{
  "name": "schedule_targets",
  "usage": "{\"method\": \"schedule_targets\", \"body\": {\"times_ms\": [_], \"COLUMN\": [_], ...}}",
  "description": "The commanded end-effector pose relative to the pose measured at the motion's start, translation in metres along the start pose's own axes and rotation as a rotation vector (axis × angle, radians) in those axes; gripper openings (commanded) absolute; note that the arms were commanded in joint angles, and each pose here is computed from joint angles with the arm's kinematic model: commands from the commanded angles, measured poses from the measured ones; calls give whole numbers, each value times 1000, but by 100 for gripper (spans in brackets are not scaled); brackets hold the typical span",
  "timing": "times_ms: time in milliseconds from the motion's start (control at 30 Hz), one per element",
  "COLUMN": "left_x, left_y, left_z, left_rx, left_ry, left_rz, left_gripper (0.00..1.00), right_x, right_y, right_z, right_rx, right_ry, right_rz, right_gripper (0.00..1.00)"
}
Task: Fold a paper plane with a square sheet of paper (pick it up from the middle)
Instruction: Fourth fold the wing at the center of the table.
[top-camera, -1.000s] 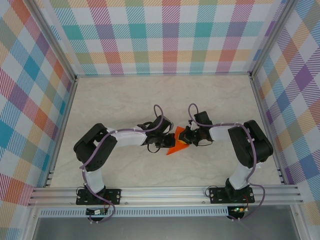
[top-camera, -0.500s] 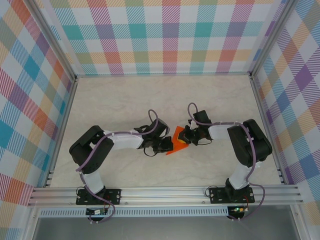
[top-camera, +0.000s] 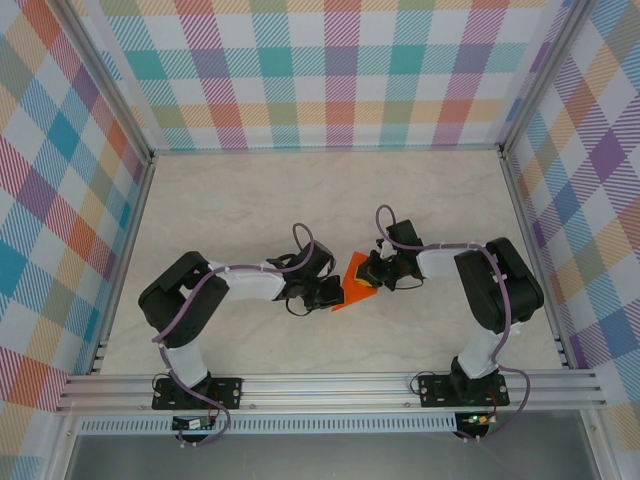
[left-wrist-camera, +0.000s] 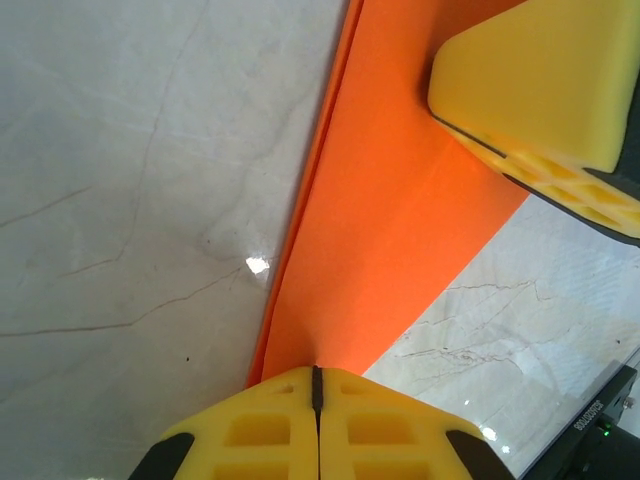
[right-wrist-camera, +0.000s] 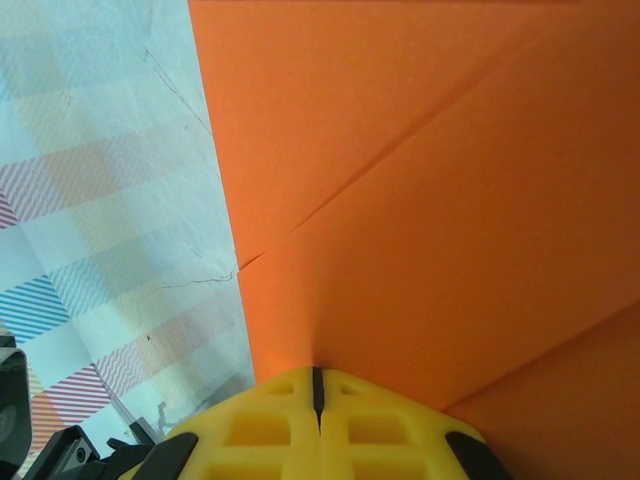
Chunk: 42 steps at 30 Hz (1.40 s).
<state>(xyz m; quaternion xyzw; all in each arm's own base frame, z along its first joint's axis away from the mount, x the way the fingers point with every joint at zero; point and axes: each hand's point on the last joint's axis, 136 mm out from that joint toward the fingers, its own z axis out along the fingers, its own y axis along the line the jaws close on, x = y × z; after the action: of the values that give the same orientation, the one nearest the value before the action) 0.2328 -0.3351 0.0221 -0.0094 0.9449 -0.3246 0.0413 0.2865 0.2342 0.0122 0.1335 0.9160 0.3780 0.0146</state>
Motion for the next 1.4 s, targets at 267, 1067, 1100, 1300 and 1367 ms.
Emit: {"method": "schedule_targets", "body": {"times_ms": [267,1067,1100,1300,1367], "left_x": [9,31,31,45,53], "left_y": [25,55,57,70,80], "left_z": [-1,-3,-4,-14,-15], "left_rx": [-88,-190,-200,-258,-285], "left_ry": [19,82,84,141,157], "left_rz": [-24,-72,-74,-109,-131], "left_gripper": [5,5,5,4,4], "right_x": [13,15,16,16,16], "right_y": [-64,-71,-71,-72,-72], "right_z": [12,13,13,12,11], "right_rx": [231,255,255,263,266], "right_ry": [16,27,28,28,26], "right_rz": [108,121,122,124,119], "right_gripper": [4,4,4,4,4]}}
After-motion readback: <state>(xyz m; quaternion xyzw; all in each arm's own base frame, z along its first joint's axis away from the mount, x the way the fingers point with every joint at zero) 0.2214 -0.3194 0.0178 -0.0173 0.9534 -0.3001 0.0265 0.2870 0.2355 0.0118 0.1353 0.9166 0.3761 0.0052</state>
